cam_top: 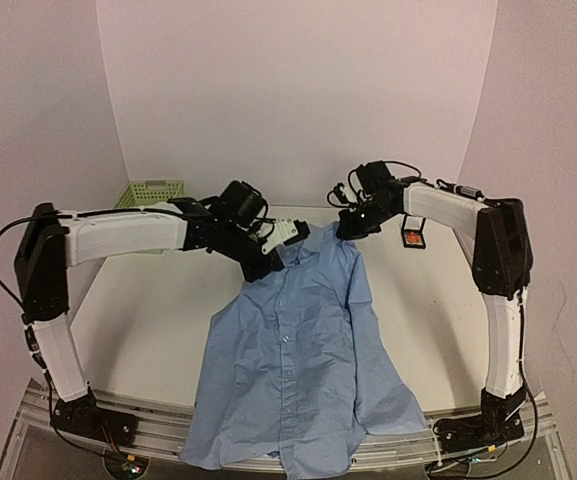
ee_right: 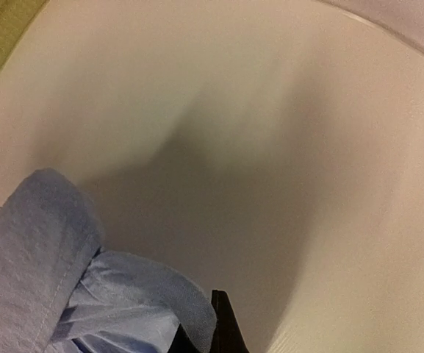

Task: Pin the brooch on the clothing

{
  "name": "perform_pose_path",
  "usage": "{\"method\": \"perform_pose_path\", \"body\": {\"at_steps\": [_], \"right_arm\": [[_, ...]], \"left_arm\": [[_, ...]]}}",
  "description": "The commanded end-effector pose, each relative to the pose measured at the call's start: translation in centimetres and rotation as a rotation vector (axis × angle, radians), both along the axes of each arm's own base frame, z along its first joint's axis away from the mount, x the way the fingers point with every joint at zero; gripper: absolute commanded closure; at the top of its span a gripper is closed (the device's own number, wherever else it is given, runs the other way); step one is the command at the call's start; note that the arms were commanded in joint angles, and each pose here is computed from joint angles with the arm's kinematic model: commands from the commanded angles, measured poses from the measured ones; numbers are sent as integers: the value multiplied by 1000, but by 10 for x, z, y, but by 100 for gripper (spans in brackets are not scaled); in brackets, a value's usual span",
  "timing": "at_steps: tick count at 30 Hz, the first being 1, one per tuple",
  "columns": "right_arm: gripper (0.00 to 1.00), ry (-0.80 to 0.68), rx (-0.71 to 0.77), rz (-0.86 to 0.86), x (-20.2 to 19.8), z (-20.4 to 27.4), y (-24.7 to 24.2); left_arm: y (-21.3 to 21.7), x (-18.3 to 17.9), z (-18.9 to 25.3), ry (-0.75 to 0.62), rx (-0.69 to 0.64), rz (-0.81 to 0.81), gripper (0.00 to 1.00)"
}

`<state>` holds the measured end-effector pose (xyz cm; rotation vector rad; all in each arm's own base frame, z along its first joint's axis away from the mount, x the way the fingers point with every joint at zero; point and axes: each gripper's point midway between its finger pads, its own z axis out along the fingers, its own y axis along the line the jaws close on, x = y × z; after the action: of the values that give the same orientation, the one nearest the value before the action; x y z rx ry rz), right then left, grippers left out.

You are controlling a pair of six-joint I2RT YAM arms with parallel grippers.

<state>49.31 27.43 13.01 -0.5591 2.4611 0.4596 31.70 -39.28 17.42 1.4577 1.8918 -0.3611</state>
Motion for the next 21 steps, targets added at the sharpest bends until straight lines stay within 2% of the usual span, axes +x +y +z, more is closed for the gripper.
{"method": "perform_pose_path", "body": {"at_steps": [1, 2, 3, 5, 7, 9, 11, 13, 15, 18, 21], "right_arm": [[100, -30, -85, -191, 47, -23, -46], [100, -23, -97, -201, 51, -32, -47], [100, -27, -103, -208, 56, -36, -48], [100, -23, -120, -216, 63, -47, -51], [100, -20, -140, -205, 64, -55, -54], [100, -9, -142, -175, 60, -61, -52], [100, 2, -122, -151, 55, -63, -48], [100, -9, -95, -96, 50, -58, -40], [100, -13, -71, -68, 46, -53, -36], [100, -20, -40, -41, 42, -44, -30], [100, -18, -22, -28, 38, -39, -27]], "left_arm": [[-38, -16, -37, 157, -51, -167, 99], [-45, -23, -38, 197, -66, -211, 90], [-52, -29, -37, 237, -85, -254, 75], [-60, -40, -17, 291, -140, -345, 37], [-55, -35, 13, 306, -204, -380, 12], [-38, -16, 44, 329, -275, -377, 1], [-11, 19, 57, 370, -325, -304, 1], [17, 67, 58, 353, -343, -187, 3], [38, 116, 42, 327, -336, -35, 13], [54, 175, -15, 277, -216, 161, 41], [56, 189, -60, 311, -144, 206, 41]]}}
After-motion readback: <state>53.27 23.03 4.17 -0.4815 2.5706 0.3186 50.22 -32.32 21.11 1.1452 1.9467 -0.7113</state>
